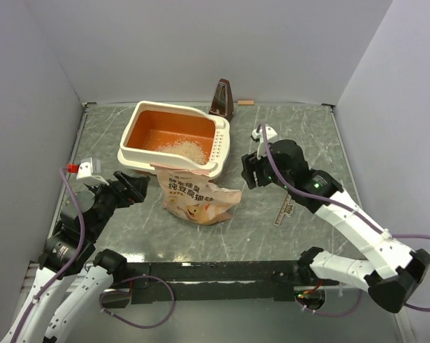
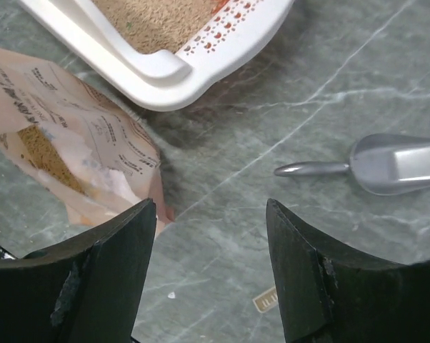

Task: Fill the litter box with clean litter

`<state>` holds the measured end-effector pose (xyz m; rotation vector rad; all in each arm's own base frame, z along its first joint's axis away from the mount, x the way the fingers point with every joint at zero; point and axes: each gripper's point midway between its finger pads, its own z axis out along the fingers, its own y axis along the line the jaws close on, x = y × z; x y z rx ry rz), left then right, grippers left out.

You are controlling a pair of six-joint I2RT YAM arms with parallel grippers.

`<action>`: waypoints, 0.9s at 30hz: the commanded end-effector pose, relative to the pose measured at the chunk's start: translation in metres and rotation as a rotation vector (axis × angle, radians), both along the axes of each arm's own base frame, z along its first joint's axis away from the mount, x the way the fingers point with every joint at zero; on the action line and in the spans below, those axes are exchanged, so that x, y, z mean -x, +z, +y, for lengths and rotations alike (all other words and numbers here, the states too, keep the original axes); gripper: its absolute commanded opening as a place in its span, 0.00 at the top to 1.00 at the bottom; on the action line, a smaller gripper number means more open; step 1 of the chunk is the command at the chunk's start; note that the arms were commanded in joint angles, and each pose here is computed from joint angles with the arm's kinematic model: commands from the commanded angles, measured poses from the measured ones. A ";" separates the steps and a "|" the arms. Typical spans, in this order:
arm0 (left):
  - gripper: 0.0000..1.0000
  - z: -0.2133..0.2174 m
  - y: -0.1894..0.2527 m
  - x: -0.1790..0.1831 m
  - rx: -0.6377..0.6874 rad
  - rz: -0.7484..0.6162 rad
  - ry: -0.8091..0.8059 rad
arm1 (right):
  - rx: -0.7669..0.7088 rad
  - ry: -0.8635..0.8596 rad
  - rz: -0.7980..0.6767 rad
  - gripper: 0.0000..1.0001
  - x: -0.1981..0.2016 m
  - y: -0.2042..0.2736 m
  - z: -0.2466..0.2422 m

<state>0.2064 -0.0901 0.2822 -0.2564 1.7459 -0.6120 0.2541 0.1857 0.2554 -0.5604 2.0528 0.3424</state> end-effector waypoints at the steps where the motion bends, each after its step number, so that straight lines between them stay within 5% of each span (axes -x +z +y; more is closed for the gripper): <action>1: 0.09 -0.003 0.022 0.003 0.006 -0.059 -0.030 | -0.140 0.041 0.014 0.29 -0.015 0.001 0.025; 9: 0.08 -0.012 0.009 0.005 0.015 -0.039 -0.075 | -0.312 0.220 0.126 0.29 -0.028 -0.015 0.054; 27: 0.08 -0.028 -0.006 0.003 -0.011 -0.007 -0.160 | -0.386 0.467 0.361 0.31 -0.013 -0.061 0.086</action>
